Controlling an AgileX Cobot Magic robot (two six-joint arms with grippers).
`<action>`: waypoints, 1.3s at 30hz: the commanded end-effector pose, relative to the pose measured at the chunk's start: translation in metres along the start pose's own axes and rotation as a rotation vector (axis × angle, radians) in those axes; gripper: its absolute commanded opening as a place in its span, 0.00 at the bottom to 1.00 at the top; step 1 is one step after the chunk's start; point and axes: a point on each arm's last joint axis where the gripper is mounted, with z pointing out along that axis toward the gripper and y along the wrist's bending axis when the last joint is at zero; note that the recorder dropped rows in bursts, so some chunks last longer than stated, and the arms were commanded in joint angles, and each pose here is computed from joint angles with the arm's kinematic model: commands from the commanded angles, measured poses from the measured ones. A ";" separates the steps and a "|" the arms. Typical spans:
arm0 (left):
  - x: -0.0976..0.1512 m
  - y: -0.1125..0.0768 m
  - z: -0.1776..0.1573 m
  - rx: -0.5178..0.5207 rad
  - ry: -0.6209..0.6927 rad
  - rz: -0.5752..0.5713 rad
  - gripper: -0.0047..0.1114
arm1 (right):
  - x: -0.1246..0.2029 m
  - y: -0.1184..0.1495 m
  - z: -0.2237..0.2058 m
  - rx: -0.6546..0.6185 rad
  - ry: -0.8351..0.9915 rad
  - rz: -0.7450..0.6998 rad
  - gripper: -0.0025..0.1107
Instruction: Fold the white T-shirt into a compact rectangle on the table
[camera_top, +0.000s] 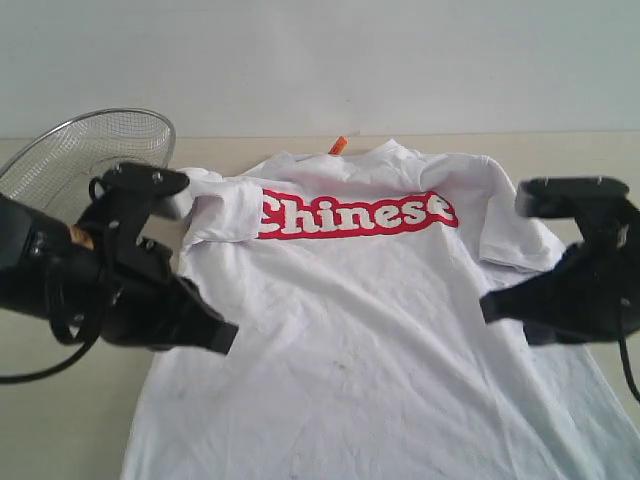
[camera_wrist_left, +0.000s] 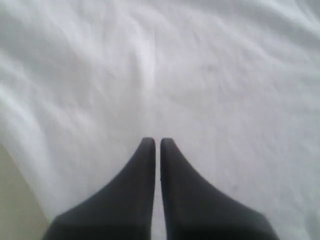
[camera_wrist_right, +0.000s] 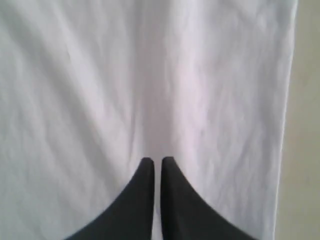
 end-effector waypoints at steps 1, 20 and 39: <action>-0.033 0.001 -0.002 -0.040 -0.121 0.070 0.08 | -0.034 0.000 -0.011 0.036 -0.175 -0.091 0.02; -0.092 0.073 0.080 -0.075 -0.002 0.039 0.08 | -0.107 -0.116 0.003 0.039 -0.206 0.057 0.02; -0.099 0.077 0.134 0.066 0.098 0.032 0.08 | -0.213 -0.006 0.091 -0.221 -0.166 -0.169 0.02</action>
